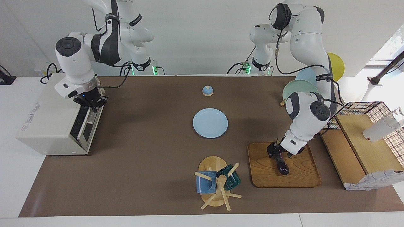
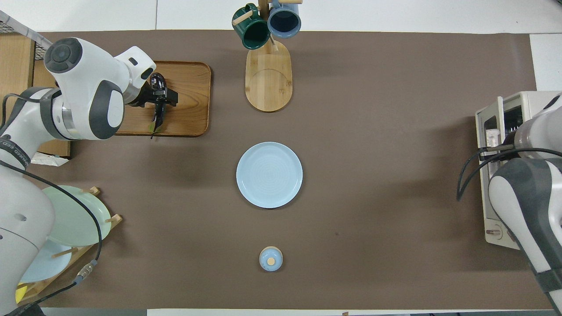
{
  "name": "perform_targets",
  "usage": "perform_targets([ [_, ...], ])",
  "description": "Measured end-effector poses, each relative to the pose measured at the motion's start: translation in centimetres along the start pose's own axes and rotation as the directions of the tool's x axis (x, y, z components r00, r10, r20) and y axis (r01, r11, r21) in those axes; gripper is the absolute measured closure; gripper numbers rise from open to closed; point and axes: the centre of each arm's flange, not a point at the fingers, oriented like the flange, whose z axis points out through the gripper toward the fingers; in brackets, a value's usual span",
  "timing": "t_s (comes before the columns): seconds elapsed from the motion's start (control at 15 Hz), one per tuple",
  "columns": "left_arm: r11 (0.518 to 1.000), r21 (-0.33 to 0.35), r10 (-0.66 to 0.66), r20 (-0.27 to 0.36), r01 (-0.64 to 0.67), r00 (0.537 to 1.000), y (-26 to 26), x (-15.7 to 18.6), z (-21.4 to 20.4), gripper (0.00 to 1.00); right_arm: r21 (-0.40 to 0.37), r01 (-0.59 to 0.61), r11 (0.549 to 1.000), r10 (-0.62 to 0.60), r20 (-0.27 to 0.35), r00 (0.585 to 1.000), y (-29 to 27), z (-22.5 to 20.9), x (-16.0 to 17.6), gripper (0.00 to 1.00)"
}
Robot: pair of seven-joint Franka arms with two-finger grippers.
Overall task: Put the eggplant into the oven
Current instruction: 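Grasp the eggplant with the left gripper while the right gripper reaches the oven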
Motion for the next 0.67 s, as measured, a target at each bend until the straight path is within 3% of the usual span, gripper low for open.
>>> perform_targets([
  [0.27, 1.000, 0.011, 0.025, 0.011, -0.025, 1.000, 0.7, -0.4, 0.9, 0.02, 0.077, 0.014, 0.997, -0.013, -0.011, 1.000, -4.7, 3.6, 0.5, 0.99],
  [0.33, 1.000, 0.013, 0.026, 0.013, -0.027, 1.000, 0.7, -0.5, 1.0, 0.07, 0.085, 0.017, 0.996, -0.016, -0.012, 1.000, -5.7, 4.9, 0.6, 0.99],
  [0.47, 1.000, 0.014, 0.028, 0.014, -0.028, 1.000, 0.6, -0.5, 1.0, 0.32, 0.096, 0.024, 0.995, -0.023, -0.012, 1.000, -6.8, 6.4, 0.8, 0.99],
  [0.53, 1.000, 0.014, 0.027, 0.014, -0.028, 1.000, 0.6, -0.5, 1.0, 0.32, 0.099, 0.026, 0.995, -0.025, -0.010, 1.000, -7.0, 6.8, 0.9, 0.99],
  [0.67, 1.000, 0.017, 0.023, 0.014, -0.023, 1.000, 0.3, -0.5, 1.0, 0.50, 0.102, 0.030, 0.994, -0.029, -0.006, 1.000, -7.4, 7.4, 1.0, 0.99],
])
